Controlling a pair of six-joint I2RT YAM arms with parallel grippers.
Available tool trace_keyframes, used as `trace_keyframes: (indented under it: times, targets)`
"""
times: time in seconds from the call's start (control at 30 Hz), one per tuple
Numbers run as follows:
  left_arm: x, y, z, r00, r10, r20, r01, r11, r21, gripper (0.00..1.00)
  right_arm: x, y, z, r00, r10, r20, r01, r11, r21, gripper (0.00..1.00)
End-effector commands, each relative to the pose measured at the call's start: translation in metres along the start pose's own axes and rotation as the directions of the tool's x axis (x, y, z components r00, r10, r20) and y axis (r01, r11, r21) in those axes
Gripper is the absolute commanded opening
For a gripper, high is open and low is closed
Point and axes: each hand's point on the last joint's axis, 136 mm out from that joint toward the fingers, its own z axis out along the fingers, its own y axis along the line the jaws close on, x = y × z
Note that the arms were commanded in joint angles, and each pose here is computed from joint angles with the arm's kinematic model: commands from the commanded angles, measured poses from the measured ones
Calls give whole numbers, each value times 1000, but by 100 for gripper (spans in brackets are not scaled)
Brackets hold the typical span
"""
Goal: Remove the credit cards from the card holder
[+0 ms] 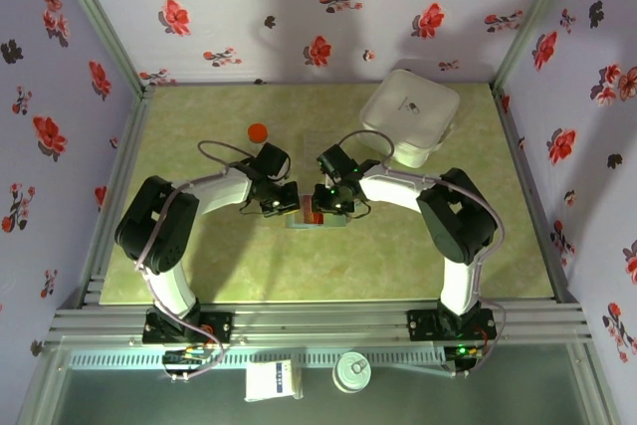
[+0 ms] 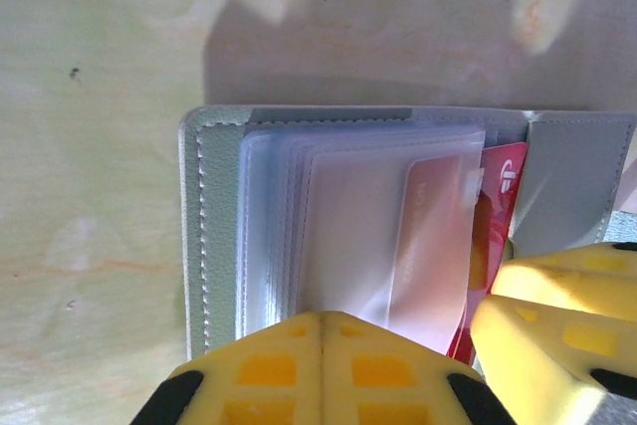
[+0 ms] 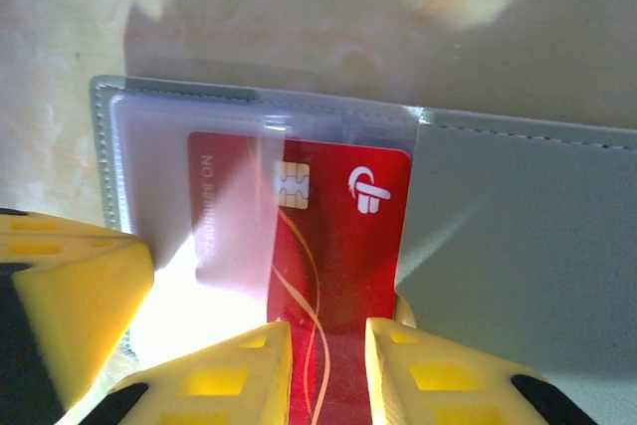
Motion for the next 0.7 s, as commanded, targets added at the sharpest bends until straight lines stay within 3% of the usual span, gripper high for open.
trace_keyframes:
  times: [0.0, 0.13, 0.3, 0.67]
  targets:
    - [-5, -14, -16, 999, 25, 22, -25, 999, 21, 0, -6, 5, -18, 999, 14, 37, -12, 999, -44, 26]
    - [-4, -20, -15, 999, 36, 12, -37, 999, 28, 0, -7, -5, -20, 998, 41, 45, -40, 999, -28, 27]
    - [0, -12, -3, 999, 37, -19, -38, 999, -3, 0, -9, -9, -15, 998, 56, 33, -55, 998, -28, 35]
    - [6, -12, 7, 997, 53, -57, -53, 999, 9, 0, -6, -7, 0, 996, 84, -7, -84, 993, -87, 32]
